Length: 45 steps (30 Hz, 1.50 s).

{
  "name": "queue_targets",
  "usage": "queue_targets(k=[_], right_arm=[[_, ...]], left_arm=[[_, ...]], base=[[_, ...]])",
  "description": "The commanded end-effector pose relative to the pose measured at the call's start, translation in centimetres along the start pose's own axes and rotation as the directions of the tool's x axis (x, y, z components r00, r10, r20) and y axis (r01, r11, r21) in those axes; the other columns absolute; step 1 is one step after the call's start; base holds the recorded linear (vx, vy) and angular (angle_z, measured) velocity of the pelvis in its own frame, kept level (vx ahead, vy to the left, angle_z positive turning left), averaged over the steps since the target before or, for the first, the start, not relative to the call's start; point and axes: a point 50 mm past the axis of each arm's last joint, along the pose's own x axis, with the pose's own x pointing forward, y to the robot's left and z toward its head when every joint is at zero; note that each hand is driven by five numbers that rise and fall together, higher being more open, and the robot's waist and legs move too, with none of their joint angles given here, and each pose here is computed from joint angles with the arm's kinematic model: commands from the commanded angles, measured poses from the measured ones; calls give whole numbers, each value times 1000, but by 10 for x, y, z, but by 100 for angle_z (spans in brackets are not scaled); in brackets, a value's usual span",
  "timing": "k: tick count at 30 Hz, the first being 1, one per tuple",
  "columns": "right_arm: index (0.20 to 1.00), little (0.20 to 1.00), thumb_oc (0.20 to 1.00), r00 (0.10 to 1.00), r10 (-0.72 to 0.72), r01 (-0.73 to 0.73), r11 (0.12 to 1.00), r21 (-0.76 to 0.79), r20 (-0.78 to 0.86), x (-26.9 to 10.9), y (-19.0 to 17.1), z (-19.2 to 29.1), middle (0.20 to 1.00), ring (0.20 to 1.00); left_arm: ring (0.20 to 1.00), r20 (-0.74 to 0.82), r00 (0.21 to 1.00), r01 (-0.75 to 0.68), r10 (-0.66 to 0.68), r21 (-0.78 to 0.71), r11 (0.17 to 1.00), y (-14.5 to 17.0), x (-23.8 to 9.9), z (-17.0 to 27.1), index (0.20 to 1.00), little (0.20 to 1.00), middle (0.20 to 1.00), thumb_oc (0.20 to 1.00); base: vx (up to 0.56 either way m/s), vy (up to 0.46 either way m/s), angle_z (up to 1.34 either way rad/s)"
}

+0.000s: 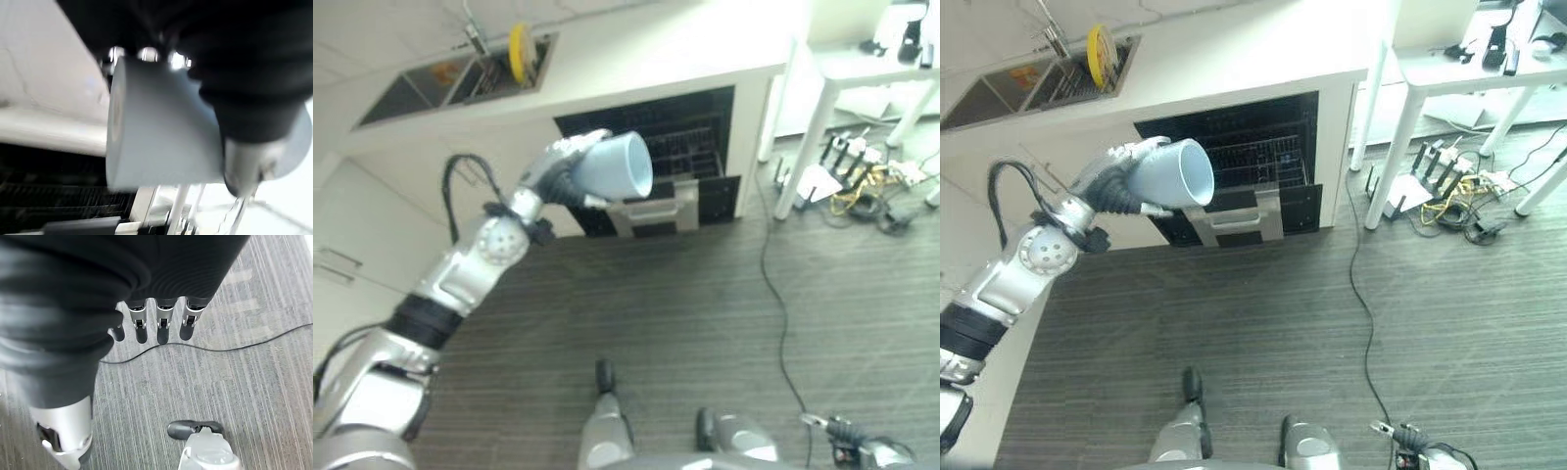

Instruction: Place the dishes in the dishwasher.

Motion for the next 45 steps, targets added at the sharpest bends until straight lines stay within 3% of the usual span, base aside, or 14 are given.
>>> queue_targets(k=[1,10,20,30,36,45], right_arm=[[1000,1000,1000,999,-24,24,1000,3,-21,-2,-6,-10,1000,1000],[1000,1000,1000,999,31,-24,981,192,-33,0,22,-25,1000,1000],[1000,1000,1000,997,50,-37,980,196,-64,1,28,-27,1000,1000],[1000,1000,1000,999,0,6,983,184,-33,-1,9,-21,1000,1000],[1000,1000,1000,1000,-25,27,975,221,-11,-4,-8,-18,1000,1000],[1000,1000,1000,996,-20,37,977,209,-85,-4,8,-46,1000,1000]], left_arm=[[200,78,986,-155,150,68,986,48,4,12,200,200,200,200],[200,132,988,-96,82,109,989,29,14,20,200,200,200,200],[200,84,993,-95,85,124,988,43,25,20,200,200,200,200],[200,62,994,-99,94,75,992,45,8,12,200,200,200,200],[200,67,991,-122,118,61,991,51,2,10,200,200,200,200],[200,68,993,-106,101,78,991,51,5,15,200,200,200,200]], base=[[248,313,-3],[206,290,5],[235,-117,-16],[269,-339,26],[216,186,-30],[90,104,-14]])
